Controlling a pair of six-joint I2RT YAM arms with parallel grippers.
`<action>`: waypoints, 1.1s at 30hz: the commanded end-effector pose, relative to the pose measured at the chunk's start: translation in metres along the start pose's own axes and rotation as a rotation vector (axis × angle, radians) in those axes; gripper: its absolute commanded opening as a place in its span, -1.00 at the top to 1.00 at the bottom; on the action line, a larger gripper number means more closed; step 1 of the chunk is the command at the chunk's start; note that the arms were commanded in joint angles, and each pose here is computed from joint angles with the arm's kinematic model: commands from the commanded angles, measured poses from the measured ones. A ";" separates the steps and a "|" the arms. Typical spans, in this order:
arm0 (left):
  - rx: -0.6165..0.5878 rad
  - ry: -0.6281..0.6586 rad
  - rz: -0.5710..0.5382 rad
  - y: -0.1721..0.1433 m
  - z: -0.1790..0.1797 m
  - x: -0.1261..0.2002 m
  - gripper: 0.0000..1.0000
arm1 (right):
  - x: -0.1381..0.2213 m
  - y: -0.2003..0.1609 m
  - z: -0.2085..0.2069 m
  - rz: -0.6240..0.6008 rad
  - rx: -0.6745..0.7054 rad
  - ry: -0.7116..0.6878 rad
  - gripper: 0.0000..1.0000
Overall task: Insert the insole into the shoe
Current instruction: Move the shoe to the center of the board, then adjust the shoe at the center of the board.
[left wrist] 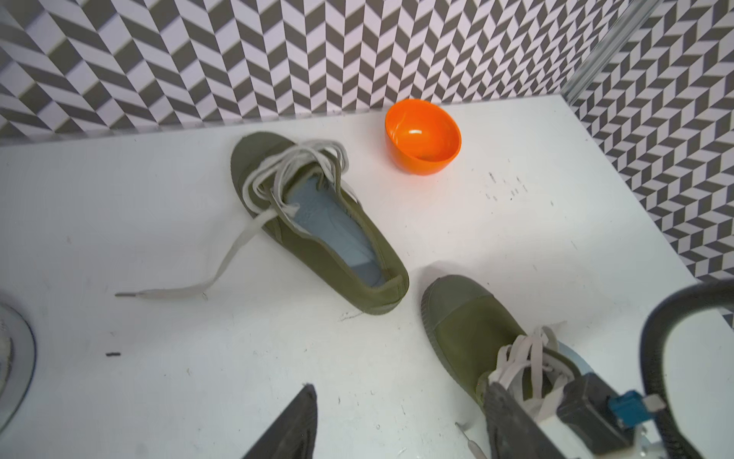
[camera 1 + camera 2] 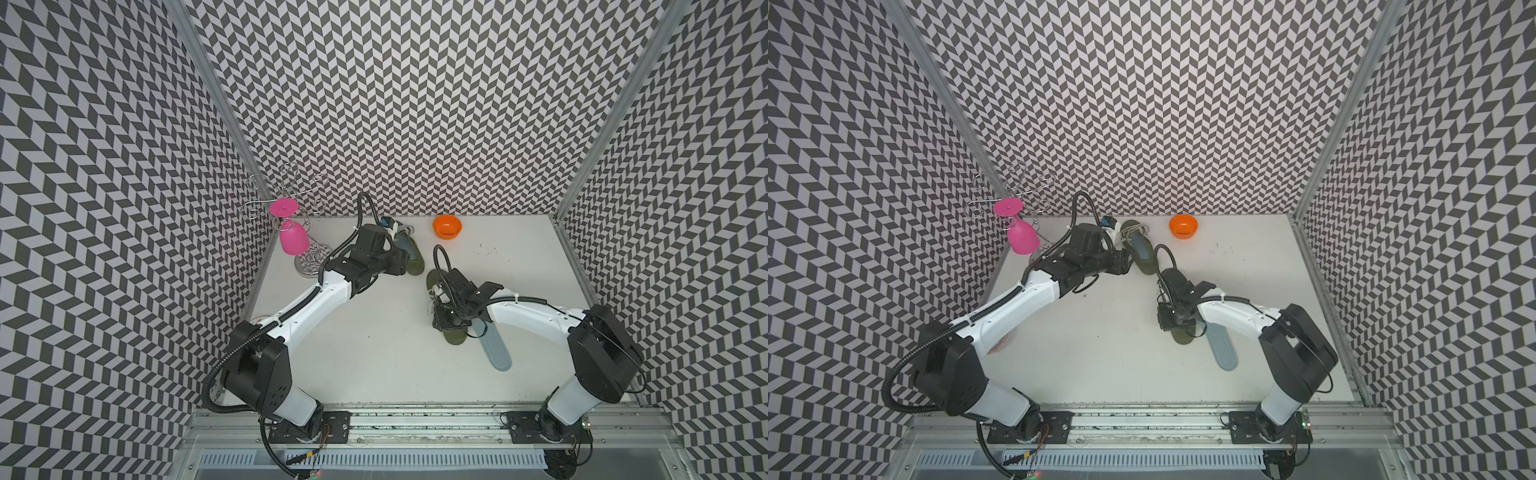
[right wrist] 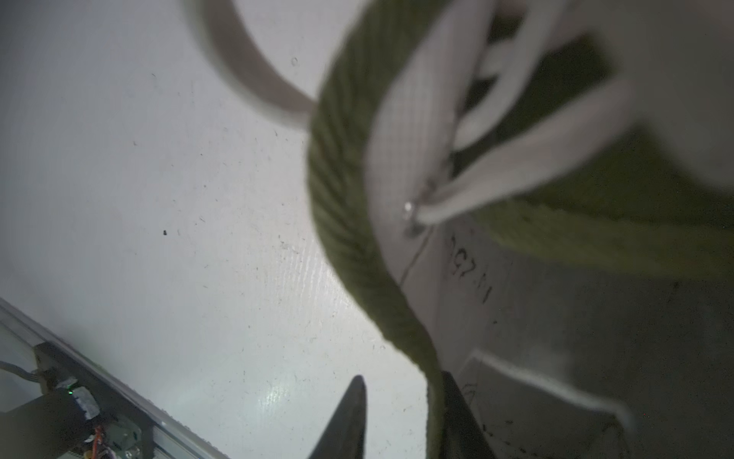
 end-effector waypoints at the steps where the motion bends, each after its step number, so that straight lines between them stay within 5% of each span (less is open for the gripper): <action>1: 0.029 -0.013 0.040 -0.019 -0.002 0.000 -0.34 | 0.035 0.032 0.012 -0.141 0.011 0.012 0.21; 10: 0.155 0.036 0.016 -0.068 -0.039 0.004 -0.38 | 0.091 0.059 -0.035 -0.242 0.002 -0.173 0.01; 26: 0.194 0.071 0.075 -0.139 -0.088 -0.023 -0.45 | 0.038 0.025 -0.076 -0.176 -0.034 -0.219 -0.17; 33: 0.170 0.203 0.073 -0.151 -0.075 -0.053 -0.39 | 0.027 0.030 -0.089 -0.181 -0.060 -0.232 -0.10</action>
Point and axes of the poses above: each gripper's point midway between its finger pads, its own x axis back along the fingers, its own z axis along the line the jaws close on, y = z × x, the point moved 3 cm from there along x, back along the fingers, and after that the axes turned 10 degrees about x, right-handed, at the moved point
